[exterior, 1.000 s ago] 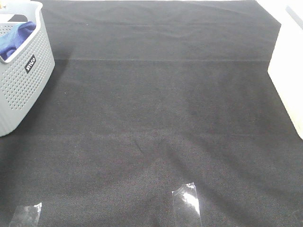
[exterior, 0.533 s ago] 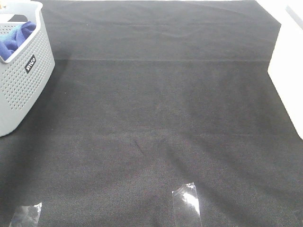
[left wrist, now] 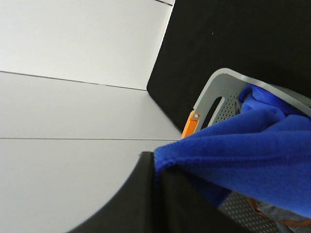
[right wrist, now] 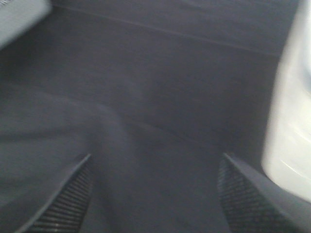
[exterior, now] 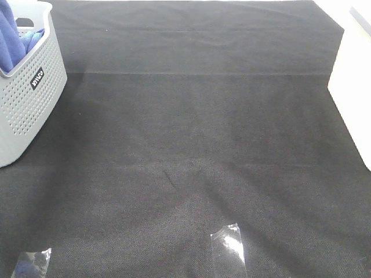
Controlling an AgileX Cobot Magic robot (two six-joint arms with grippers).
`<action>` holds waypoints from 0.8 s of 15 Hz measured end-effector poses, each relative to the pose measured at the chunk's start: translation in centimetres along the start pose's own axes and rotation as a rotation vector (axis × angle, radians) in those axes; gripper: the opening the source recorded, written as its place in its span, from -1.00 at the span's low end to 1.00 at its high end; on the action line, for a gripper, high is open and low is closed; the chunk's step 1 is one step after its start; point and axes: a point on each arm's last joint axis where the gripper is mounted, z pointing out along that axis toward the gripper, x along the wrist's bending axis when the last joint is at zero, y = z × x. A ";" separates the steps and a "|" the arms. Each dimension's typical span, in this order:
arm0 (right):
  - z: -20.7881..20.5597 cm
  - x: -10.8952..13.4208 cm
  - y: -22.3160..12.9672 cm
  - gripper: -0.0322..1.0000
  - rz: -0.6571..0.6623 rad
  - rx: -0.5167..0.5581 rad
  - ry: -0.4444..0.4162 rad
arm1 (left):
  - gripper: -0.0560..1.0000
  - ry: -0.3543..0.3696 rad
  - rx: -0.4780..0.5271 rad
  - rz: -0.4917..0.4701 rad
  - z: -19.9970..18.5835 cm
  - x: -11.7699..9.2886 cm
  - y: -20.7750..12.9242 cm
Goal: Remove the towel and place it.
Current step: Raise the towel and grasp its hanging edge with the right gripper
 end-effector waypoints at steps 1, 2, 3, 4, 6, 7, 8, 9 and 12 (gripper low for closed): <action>1.5 0.0 0.7 0.40 -0.013 0.014 0.070 | -0.89 0.011 -0.027 0.005 -0.8 0.0 0.8; 2.9 0.1 1.3 0.40 -0.044 0.024 0.149 | -0.89 0.019 -0.061 -0.007 -1.6 0.0 1.6; 4.3 0.2 1.7 0.40 -0.071 0.037 0.220 | -0.89 0.027 -0.100 -0.031 -2.5 0.0 2.4; 6.0 0.1 2.1 0.40 -0.095 0.042 0.291 | -0.89 0.028 -0.134 -0.033 -3.2 -0.1 3.1; 10.4 -0.1 2.6 0.40 -0.126 0.035 0.469 | -0.89 -0.003 -0.221 0.046 -4.6 -1.2 5.4; 11.6 -0.2 2.8 0.40 -0.140 0.033 0.516 | -0.89 -0.011 -0.249 0.067 -4.9 -1.5 6.1; 12.9 -0.4 3.4 0.40 -0.163 0.032 0.569 | -0.89 -0.013 -0.264 0.076 -5.1 -1.7 6.4; 13.5 -0.5 3.8 0.40 -0.170 0.029 0.591 | -0.89 -0.018 -0.289 0.090 -5.4 -2.0 7.1; 17.3 -1.4 6.6 0.40 -0.200 0.017 0.716 | -0.89 -0.024 -0.390 0.134 -6.7 -3.0 9.2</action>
